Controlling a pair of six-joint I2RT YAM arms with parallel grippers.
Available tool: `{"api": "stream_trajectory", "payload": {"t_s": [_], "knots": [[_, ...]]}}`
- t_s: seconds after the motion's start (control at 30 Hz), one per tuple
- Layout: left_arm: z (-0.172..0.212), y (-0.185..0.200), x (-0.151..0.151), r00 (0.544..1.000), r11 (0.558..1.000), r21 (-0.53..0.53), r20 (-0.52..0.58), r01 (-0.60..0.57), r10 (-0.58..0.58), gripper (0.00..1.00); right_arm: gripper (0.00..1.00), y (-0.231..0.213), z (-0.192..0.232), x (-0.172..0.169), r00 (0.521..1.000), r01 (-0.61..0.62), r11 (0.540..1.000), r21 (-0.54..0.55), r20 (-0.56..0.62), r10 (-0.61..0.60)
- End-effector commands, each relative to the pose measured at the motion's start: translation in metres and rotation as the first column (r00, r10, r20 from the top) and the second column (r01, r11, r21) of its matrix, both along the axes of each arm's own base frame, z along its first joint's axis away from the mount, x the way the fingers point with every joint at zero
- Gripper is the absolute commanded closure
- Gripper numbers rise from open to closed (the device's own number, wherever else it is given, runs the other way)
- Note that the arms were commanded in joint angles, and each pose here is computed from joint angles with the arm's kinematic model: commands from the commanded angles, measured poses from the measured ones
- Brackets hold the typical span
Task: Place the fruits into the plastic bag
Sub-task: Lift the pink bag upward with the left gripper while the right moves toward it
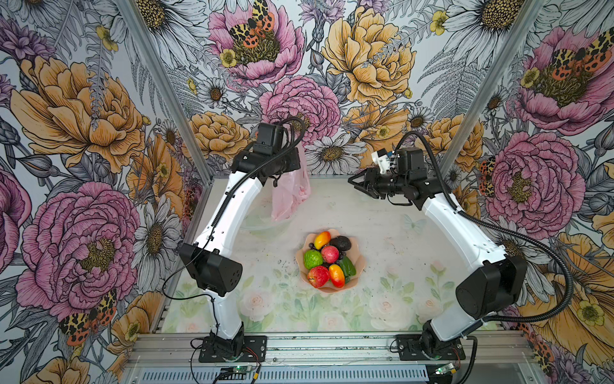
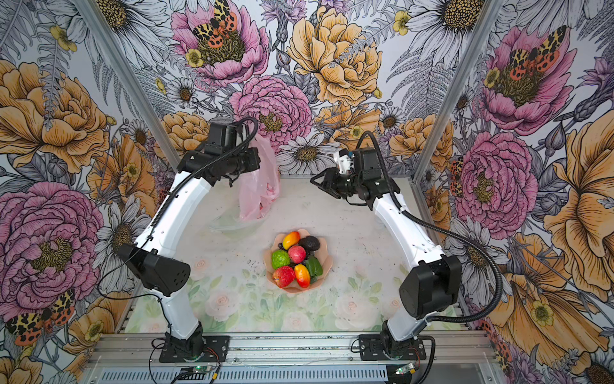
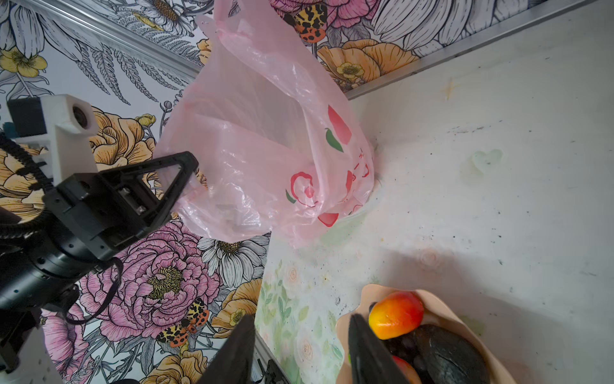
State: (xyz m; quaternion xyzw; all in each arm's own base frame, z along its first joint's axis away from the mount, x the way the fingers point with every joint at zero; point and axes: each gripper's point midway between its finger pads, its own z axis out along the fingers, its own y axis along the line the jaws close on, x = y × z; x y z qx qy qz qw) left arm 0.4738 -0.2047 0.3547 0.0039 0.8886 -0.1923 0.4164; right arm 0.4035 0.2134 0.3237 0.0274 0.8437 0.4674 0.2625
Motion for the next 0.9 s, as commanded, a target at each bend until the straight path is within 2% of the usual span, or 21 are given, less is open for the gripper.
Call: {"api": "stream_trajectory", "payload": {"t_s": [0.0, 0.07, 0.17, 0.27, 0.4, 0.5, 0.63, 0.73, 0.87], "knots": [[-0.018, -0.034, -0.015, 0.992, 0.987, 0.098, -0.019, 0.128, -0.127, 1.0, 0.52, -0.023, 0.004, -0.007, 0.998, 0.06, 0.998, -0.017, 0.034, -0.059], [-0.026, -0.059, -0.027, 0.979, 0.972, 0.12, -0.03, 0.202, -0.2, 1.0, 0.52, -0.034, -0.002, -0.011, 0.996, 0.087, 0.996, -0.023, 0.023, -0.087], [-0.035, -0.075, -0.04, 0.97, 0.961, 0.129, -0.052, 0.244, -0.239, 1.0, 0.5, -0.04, -0.007, -0.018, 0.995, 0.091, 0.995, -0.041, 0.03, -0.09], [-0.035, -0.073, -0.045, 0.969, 0.964, 0.102, -0.065, 0.245, -0.239, 1.0, 0.48, -0.04, -0.019, -0.021, 0.996, 0.089, 0.994, -0.068, 0.01, -0.089], [-0.032, -0.066, -0.051, 0.968, 0.966, 0.082, -0.071, 0.246, -0.241, 1.0, 0.4, -0.042, -0.03, -0.019, 0.996, 0.092, 0.983, -0.156, 0.012, -0.092], [-0.036, -0.063, -0.056, 0.966, 0.964, 0.082, -0.084, 0.251, -0.245, 1.0, 0.3, -0.043, -0.032, -0.015, 0.996, 0.087, 0.965, -0.249, 0.026, -0.083], [-0.046, -0.062, -0.058, 0.964, 0.963, 0.088, -0.111, 0.253, -0.243, 1.0, 0.17, -0.054, -0.052, -0.005, 0.992, 0.106, 0.927, -0.361, -0.019, -0.121], [-0.031, -0.057, -0.064, 0.966, 0.965, 0.077, -0.081, 0.251, -0.245, 1.0, 0.15, -0.062, -0.075, -0.003, 0.982, 0.118, 0.903, -0.413, -0.085, -0.167], [-0.029, -0.053, -0.063, 0.968, 0.967, 0.065, -0.081, 0.245, -0.24, 1.0, 0.15, -0.063, -0.101, -0.006, 0.971, 0.103, 0.895, -0.434, -0.151, -0.185]]}}
